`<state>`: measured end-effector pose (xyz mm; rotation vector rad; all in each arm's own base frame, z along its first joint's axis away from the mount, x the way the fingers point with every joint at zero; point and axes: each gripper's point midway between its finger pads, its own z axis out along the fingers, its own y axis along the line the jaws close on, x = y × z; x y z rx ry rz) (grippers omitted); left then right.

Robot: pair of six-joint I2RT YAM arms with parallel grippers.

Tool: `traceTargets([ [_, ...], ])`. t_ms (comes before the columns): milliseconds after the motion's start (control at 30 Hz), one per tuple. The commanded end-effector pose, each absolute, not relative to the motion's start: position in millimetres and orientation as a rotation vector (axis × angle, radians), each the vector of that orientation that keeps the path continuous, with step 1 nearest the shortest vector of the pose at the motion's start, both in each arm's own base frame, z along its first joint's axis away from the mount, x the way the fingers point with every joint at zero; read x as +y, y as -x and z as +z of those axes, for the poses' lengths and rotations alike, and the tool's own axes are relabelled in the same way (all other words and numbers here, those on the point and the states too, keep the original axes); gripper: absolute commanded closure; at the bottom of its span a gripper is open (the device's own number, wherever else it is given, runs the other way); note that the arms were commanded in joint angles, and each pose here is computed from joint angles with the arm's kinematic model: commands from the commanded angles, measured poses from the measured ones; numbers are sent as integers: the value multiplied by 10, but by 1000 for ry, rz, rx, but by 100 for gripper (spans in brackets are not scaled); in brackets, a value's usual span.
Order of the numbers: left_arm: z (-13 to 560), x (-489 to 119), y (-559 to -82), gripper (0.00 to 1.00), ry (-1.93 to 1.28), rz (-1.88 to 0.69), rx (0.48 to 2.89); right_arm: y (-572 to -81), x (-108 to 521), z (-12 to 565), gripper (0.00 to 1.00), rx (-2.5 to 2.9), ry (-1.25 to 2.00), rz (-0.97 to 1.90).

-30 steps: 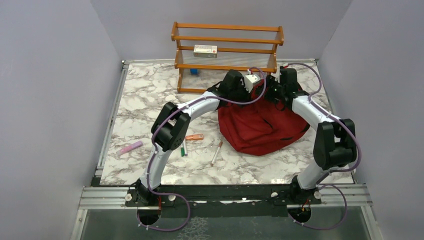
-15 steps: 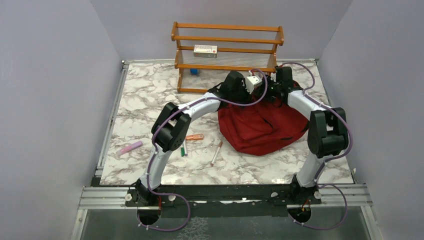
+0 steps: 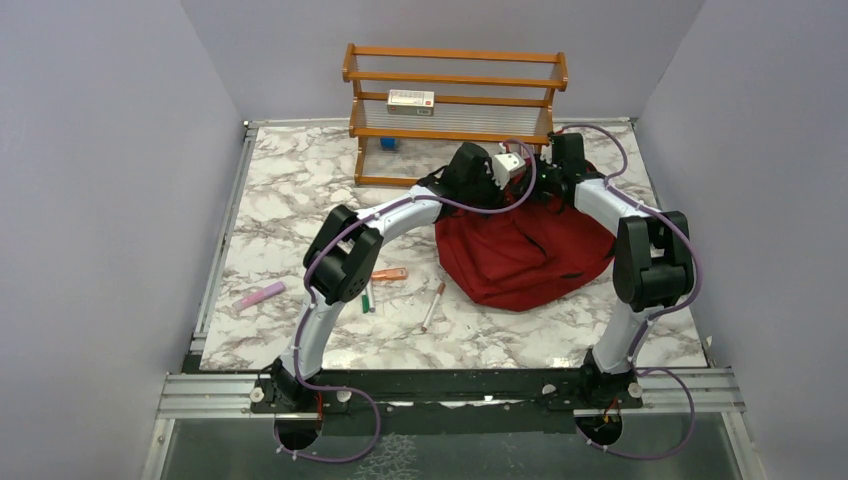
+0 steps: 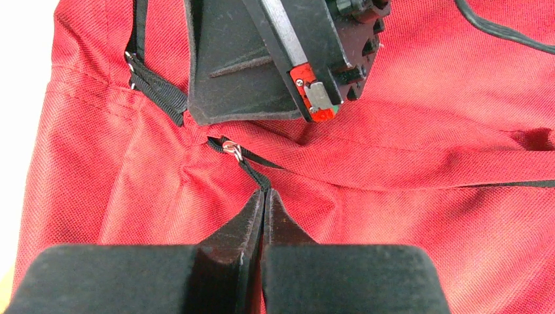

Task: Pack the student bag
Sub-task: Unzip the student bag at the center of the board.

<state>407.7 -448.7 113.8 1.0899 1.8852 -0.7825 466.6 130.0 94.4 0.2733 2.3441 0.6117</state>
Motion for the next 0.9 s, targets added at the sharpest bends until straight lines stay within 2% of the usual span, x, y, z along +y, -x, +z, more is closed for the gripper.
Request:
traceTargets([
  [0, 1468, -4513, -4024, 100, -1096, -781, 1823, -4771, 1291, 1077, 99, 2304, -241, 647],
  [367, 1593, -4491, -3912, 100, -1073, -831, 1839, -4870, 1192, 1504, 100, 2177, -267, 713],
  [867, 1589, -4627, -3392, 100, -1123, -916, 1859, -4954, 1011, 1596, 100, 2131, -337, 733],
])
